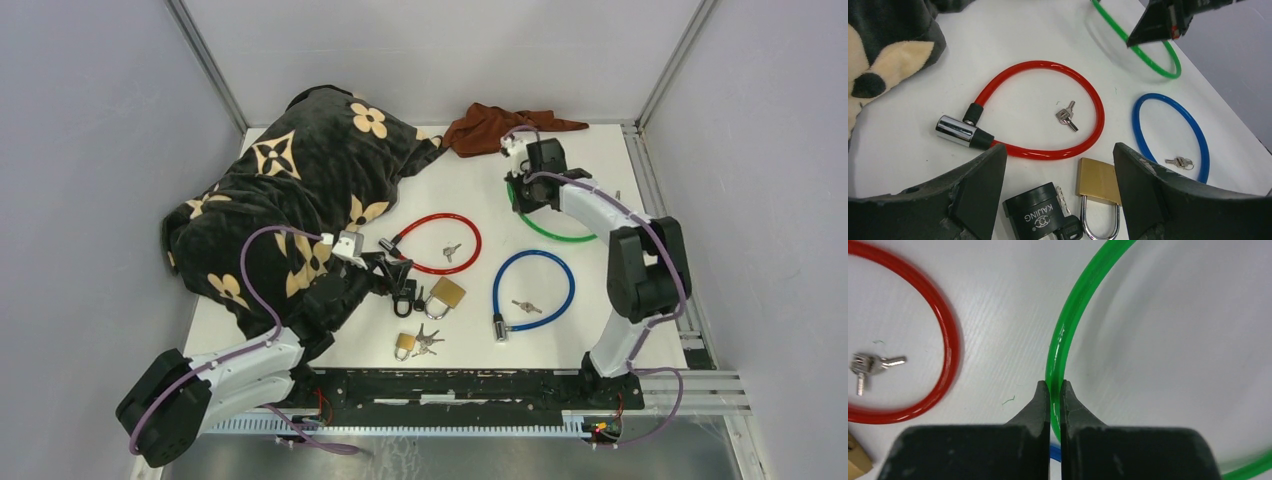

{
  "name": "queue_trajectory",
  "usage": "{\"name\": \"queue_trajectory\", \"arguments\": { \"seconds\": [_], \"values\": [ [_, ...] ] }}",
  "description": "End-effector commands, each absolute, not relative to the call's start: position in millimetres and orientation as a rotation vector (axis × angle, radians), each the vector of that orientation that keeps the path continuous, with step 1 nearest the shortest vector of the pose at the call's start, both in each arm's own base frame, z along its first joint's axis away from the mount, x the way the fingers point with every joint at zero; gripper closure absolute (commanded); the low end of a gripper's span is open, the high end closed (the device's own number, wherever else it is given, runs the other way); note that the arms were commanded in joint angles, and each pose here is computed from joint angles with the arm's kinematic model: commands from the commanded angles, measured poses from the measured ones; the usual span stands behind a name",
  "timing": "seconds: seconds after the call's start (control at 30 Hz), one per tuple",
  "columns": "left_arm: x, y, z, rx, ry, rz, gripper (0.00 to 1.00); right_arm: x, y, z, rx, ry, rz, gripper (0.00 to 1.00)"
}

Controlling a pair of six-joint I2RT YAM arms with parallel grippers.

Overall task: Lock with the key
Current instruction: Pick up the lock from the center of the board.

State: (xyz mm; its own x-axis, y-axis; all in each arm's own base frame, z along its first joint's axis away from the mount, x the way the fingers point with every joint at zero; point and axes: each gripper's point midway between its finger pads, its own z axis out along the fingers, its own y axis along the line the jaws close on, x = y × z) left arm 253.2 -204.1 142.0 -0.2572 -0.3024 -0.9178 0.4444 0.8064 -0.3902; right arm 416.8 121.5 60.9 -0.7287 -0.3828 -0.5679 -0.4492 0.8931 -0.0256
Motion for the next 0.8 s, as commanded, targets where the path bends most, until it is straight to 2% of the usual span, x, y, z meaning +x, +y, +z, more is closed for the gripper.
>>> {"name": "queue_trajectory", "arguments": {
  "seconds": [0.0, 0.2, 0.4, 0.77],
  "values": [
    [257.1, -216.5, 161.4, 0.111, 1.659, -0.777, 0.17, 452.0, 136.5, 170.1, -0.472, 2.125, 0.211, 1.0],
    [269.2, -244.2, 177.3, 0.165, 1.664, -0.821, 0.19, 425.2, 140.1, 239.0, -0.299, 1.888, 0.347, 1.0],
    [262.4, -322.9, 208.9, 0.39, 1.552, -0.915, 0.17, 388.6, 134.8, 312.0, -0.144, 1.609, 0.467, 1.0],
    [283.2, -441.3, 252.4, 0.497, 1.364, -0.952, 0.14, 332.8, 135.8, 350.4, -0.01, 1.375, 0.706, 1.0]
  ]
}}
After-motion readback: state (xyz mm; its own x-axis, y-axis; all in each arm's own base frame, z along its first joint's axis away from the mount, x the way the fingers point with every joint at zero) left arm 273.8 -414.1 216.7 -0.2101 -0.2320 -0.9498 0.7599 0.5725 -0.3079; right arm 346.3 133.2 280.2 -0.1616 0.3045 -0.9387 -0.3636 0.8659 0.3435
